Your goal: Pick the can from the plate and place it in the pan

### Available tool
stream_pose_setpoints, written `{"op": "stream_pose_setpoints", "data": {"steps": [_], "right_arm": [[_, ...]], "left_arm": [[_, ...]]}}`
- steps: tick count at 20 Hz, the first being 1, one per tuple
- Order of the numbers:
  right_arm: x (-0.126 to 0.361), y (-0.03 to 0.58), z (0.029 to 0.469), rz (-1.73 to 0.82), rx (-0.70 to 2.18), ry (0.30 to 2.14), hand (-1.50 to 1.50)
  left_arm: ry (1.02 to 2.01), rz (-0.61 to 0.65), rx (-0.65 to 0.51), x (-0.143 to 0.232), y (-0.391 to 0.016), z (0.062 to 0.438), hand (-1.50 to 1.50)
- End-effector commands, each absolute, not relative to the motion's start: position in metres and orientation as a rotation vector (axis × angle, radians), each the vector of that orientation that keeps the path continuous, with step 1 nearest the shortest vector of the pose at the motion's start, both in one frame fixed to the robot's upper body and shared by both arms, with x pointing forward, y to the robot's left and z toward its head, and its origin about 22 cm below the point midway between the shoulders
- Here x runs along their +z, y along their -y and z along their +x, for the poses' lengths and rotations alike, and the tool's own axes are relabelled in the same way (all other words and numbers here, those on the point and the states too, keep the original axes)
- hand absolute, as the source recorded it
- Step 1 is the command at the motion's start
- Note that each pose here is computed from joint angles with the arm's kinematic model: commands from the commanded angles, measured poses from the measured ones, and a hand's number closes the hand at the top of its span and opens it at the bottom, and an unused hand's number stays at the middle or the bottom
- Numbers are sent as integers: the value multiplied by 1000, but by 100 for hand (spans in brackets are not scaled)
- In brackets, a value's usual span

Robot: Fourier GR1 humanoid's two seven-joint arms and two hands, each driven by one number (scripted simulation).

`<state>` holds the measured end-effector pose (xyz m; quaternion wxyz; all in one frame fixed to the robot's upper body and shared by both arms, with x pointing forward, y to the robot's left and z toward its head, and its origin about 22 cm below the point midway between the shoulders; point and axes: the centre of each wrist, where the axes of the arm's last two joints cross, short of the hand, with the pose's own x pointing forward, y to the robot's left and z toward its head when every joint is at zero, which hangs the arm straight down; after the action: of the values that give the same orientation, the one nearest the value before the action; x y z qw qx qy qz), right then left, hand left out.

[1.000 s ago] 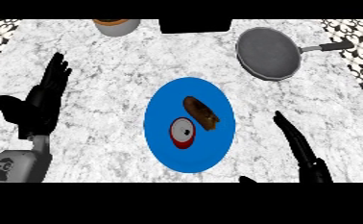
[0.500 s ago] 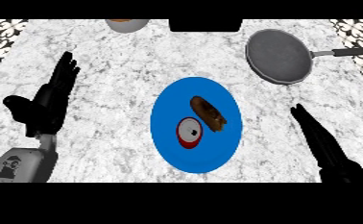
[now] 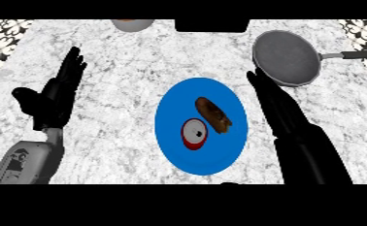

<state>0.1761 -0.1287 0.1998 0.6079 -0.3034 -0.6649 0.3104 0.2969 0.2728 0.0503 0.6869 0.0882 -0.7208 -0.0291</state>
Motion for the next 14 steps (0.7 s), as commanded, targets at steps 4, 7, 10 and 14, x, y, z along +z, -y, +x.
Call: {"op": "stream_pose_setpoints", "data": {"steps": [4,7,10,14], "right_arm": [[221,64,193,-673,766,1421,-150],[206,65,194,-696,782,1319,-150],[200,57,185,-698,739,1290,-150],[187,57,206,-736,721,1260,-150]], "left_arm": [[1632,198,-66,37,-277,293,0],[1612,198,-61,47,-271,297,0],[1611,204,-45,47,-272,293,0],[1601,227,-52,32,-285,298,0]]}}
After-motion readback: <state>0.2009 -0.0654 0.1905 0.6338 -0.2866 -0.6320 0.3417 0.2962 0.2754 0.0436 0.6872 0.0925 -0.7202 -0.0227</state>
